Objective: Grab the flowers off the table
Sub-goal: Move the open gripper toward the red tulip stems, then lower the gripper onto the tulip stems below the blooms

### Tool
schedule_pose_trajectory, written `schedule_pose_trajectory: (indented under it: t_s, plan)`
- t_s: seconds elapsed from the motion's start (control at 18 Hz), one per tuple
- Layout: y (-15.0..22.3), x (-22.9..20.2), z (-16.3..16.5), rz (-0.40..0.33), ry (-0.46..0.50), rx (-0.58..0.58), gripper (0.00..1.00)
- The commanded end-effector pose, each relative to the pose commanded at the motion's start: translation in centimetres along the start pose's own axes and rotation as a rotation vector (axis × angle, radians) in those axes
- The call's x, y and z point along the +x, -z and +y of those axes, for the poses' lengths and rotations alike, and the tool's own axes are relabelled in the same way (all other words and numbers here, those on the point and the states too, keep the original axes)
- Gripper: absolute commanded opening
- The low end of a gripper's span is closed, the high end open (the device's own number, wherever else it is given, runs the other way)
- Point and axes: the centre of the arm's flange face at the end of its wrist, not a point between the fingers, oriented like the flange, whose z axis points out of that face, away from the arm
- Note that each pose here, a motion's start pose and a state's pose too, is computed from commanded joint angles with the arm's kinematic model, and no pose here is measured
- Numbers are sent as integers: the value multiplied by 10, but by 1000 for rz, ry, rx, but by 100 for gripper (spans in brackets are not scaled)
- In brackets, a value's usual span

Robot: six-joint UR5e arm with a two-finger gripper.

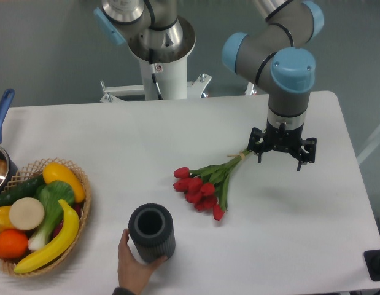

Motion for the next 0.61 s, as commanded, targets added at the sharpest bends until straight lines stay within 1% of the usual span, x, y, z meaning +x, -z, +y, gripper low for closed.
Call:
schedule_pose_trajectory:
  t_s: [0.17, 0.33, 0.44, 0.61]
  plan:
    - [-9, 8, 3, 15, 3, 16, 100]
    - [-16, 32, 7, -2, -7, 32, 100]
    - [-19, 46, 16, 15, -16, 21, 100]
    - [-27, 67, 19, 40, -41, 5, 100]
